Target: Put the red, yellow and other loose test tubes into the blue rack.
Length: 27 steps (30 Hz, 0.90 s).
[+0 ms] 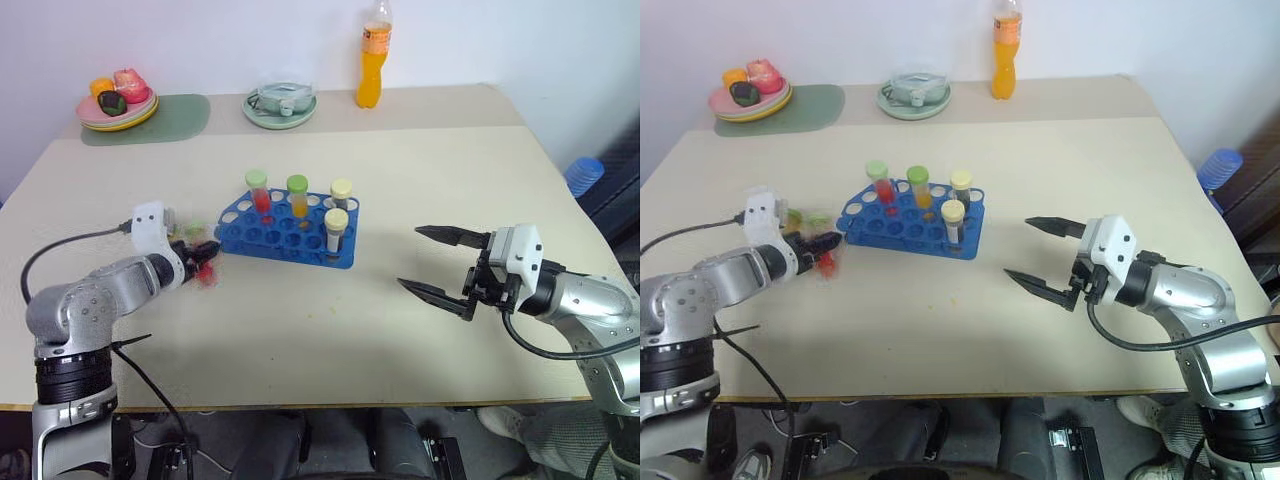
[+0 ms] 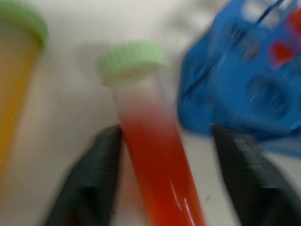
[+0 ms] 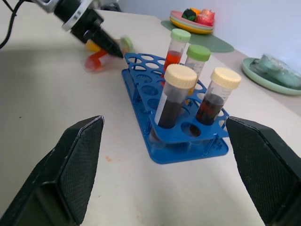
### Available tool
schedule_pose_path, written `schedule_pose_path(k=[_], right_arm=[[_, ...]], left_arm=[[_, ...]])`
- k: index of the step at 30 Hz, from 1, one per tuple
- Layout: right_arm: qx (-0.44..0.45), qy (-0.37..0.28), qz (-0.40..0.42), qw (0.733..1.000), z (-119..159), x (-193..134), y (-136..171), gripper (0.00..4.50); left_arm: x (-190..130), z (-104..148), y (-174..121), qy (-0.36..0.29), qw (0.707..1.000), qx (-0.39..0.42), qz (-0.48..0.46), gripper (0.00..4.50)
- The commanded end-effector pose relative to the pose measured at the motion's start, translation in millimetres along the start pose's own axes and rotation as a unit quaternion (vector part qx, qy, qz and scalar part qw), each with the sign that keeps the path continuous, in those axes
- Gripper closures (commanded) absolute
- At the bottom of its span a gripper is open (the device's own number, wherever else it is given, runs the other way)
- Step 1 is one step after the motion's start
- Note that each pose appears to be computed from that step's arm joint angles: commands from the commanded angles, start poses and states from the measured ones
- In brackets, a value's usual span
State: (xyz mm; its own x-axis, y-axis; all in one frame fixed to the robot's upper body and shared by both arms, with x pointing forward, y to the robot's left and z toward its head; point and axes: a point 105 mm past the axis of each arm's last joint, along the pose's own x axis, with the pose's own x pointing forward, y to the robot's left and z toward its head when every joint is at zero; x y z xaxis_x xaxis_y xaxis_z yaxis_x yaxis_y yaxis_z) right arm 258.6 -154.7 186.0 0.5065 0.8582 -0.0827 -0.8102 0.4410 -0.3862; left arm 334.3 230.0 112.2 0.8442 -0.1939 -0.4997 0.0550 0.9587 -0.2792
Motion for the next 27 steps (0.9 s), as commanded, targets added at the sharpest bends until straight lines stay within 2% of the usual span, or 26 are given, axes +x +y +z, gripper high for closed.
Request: schedule_pose_path(k=[1,6,8,11,14,19,24,27], right_arm=[[-0.019,-0.016,-0.003,1.0,9.1,0.8,-0.4,0.27],[-0.016,-0.019,0.002,1.0,8.0,4.0,-0.3,0.27],[-0.015,-0.021,0.006,1.0,7.1,6.1,-0.7,0.27],[-0.013,-0.025,0.012,1.0,6.8,8.9,-0.1,0.27],[-0.011,-0.029,0.018,0.999,6.5,12.2,-0.1,0.27],[-0.01,-0.032,0.02,0.999,5.9,14.4,-0.1,0.27],[-0.009,-0.032,0.015,0.999,5.0,13.1,1.0,0.27],[-0.008,-0.031,0.009,0.999,5.0,11.1,2.8,0.27]], left_arm=[[-8.5,18.8,-3.5,-0.019,1.0,0.007,-0.008,0.04],[-24.0,49.5,-5.8,-0.019,0.999,0.019,-0.039,0.04],[-32.3,60.1,-6.8,0.0,0.997,0.036,-0.063,0.04],[-40.4,71.0,4.2,0.01,0.997,0.059,-0.051,0.04],[-50.9,86.1,20.2,0.02,0.993,0.12,-0.014,0.04],[-43.1,86.8,59.0,0.088,0.984,0.137,0.07,0.04],[-28.1,93.4,77.2,0.112,0.978,0.128,0.119,0.04],[-18.0,96.9,77.1,0.119,0.976,0.13,0.128,0.04]])
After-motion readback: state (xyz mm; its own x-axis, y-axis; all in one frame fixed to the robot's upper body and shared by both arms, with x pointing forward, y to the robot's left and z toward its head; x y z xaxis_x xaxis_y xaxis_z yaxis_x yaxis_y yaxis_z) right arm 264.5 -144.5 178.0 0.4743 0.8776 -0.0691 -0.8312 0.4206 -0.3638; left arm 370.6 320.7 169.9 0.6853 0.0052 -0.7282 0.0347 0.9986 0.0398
